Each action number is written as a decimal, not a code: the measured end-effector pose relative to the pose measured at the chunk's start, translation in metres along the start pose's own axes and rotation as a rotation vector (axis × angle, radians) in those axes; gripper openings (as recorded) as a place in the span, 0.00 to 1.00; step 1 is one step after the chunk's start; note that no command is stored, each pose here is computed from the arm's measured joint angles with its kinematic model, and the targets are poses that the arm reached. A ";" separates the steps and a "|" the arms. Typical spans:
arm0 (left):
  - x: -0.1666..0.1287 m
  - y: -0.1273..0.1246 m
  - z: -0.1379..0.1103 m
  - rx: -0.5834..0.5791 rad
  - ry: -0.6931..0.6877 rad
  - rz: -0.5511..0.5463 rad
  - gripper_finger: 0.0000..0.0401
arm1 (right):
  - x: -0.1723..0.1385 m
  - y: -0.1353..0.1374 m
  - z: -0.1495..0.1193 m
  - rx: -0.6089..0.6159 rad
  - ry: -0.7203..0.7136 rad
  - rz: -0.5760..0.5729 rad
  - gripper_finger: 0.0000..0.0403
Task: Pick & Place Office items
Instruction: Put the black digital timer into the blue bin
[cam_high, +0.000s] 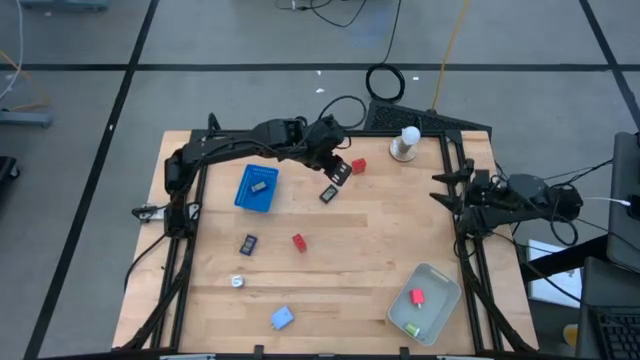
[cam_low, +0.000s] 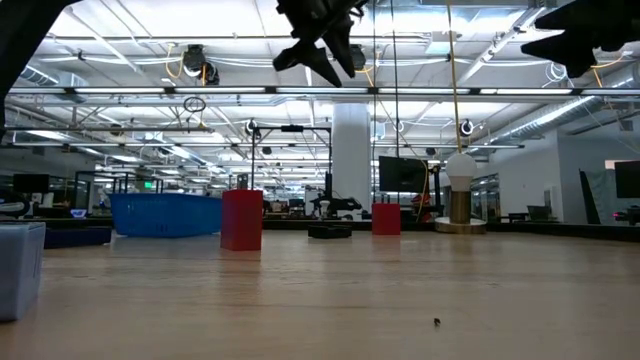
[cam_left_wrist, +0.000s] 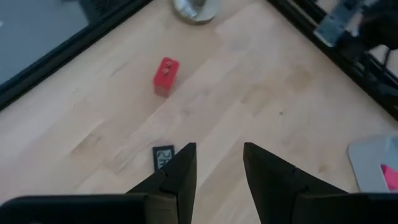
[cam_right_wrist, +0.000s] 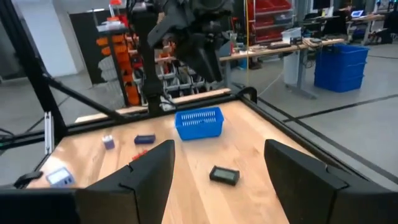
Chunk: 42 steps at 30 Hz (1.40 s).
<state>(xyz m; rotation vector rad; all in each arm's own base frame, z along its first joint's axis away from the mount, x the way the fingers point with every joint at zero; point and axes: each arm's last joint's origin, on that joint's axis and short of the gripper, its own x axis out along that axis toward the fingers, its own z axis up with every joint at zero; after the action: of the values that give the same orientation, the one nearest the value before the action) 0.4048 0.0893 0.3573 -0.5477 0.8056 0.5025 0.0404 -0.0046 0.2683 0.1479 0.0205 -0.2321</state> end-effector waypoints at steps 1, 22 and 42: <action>0.000 -0.002 0.000 0.018 -0.008 -0.007 0.33 | 0.000 0.000 0.001 -0.006 -0.008 0.000 0.60; 0.005 -0.002 -0.001 -0.113 0.059 -0.074 0.37 | 0.000 -0.001 0.004 0.031 -0.045 -0.048 0.60; 0.067 0.040 -0.013 -0.214 0.330 0.123 0.70 | 0.000 -0.001 0.007 0.044 -0.083 -0.068 0.60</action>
<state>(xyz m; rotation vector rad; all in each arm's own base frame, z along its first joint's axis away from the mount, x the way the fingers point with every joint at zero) 0.4129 0.1252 0.2875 -0.7950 1.1123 0.6250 0.0399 -0.0068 0.2756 0.1810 -0.0616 -0.3067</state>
